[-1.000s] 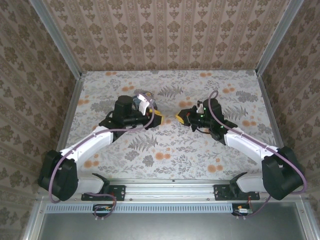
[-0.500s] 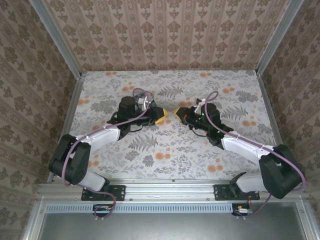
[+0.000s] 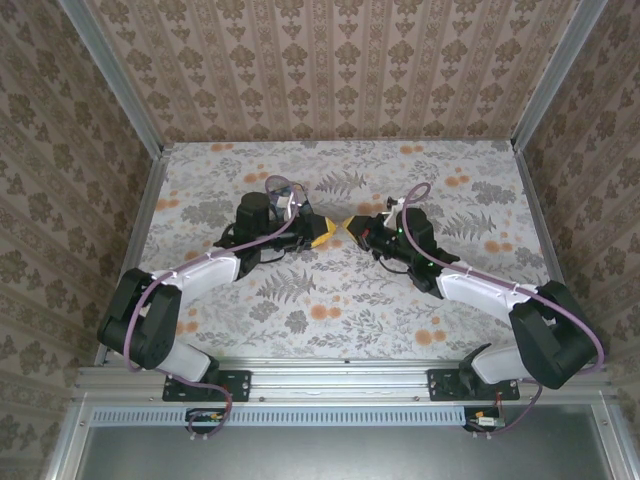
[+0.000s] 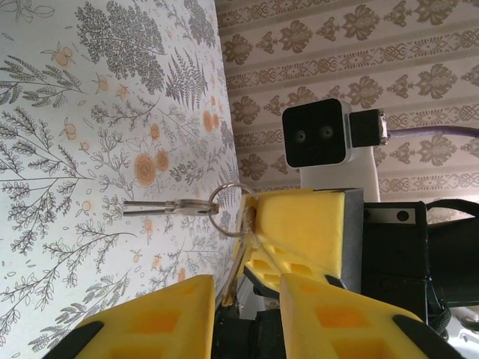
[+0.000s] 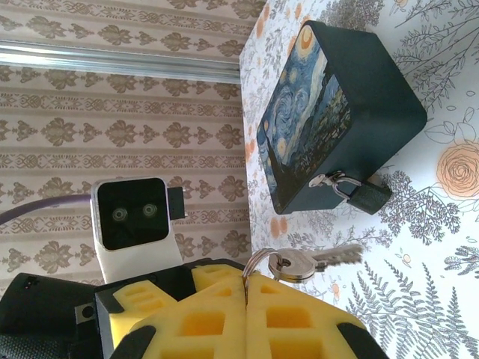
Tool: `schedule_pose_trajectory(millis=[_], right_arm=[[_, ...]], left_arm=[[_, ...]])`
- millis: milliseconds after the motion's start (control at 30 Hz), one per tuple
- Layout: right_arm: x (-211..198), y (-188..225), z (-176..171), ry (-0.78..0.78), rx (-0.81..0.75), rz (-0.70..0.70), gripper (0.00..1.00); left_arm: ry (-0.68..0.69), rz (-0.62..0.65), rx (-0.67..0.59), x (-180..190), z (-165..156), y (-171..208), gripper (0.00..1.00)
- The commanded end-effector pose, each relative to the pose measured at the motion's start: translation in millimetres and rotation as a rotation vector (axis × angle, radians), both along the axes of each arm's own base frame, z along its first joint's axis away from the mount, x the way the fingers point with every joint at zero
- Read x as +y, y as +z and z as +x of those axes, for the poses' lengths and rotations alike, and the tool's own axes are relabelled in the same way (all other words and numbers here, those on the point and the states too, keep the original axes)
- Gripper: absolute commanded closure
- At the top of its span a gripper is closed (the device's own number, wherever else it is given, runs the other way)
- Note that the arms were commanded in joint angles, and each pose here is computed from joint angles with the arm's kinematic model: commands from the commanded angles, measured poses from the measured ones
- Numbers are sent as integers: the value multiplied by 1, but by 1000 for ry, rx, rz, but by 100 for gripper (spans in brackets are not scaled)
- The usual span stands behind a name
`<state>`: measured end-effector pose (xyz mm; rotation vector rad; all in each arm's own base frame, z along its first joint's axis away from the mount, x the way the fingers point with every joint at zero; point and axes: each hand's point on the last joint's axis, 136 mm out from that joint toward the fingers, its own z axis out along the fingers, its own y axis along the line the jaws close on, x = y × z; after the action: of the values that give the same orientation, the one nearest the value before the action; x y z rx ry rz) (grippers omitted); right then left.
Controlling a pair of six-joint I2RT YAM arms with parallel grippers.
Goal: Unlock a padlock with a key
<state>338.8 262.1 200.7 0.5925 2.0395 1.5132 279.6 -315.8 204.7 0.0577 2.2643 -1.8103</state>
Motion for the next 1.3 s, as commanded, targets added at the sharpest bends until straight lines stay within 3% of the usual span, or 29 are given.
schedule_pose_trajectory(millis=[0, 67, 200, 300, 333, 433, 533, 667, 900, 1267], right_arm=[[6, 10, 0, 17, -38, 27, 100], [8, 11, -2, 26, -42, 27, 100], [10, 8, -4, 33, -35, 22, 100], [11, 2, -8, 53, -23, 8, 100], [13, 0, -11, 76, -20, -2, 95], [7, -8, -23, 170, -6, -85, 67], [-16, -9, -31, 230, -52, -202, 57], [-21, 10, -42, 397, -215, -304, 58], [2, 25, -67, 731, -325, -170, 61], [17, 20, -83, 841, -352, -119, 60]], left_arm=[[-31, -40, -35, -6, 0, 15, 74], [-33, -40, -34, -5, 0, 15, 78], [-59, -48, -57, -4, -2, 17, 99], [-101, -45, -77, 0, -5, 17, 100], [-128, -46, -90, 1, -8, 18, 100], [-249, -54, -124, 4, -25, 19, 100], [-358, -41, -149, 7, -47, 18, 100], [-457, -36, -177, 11, -67, 19, 100], [-524, -58, -188, 16, -79, 20, 100], [-512, -59, -195, 20, -75, 22, 100]])
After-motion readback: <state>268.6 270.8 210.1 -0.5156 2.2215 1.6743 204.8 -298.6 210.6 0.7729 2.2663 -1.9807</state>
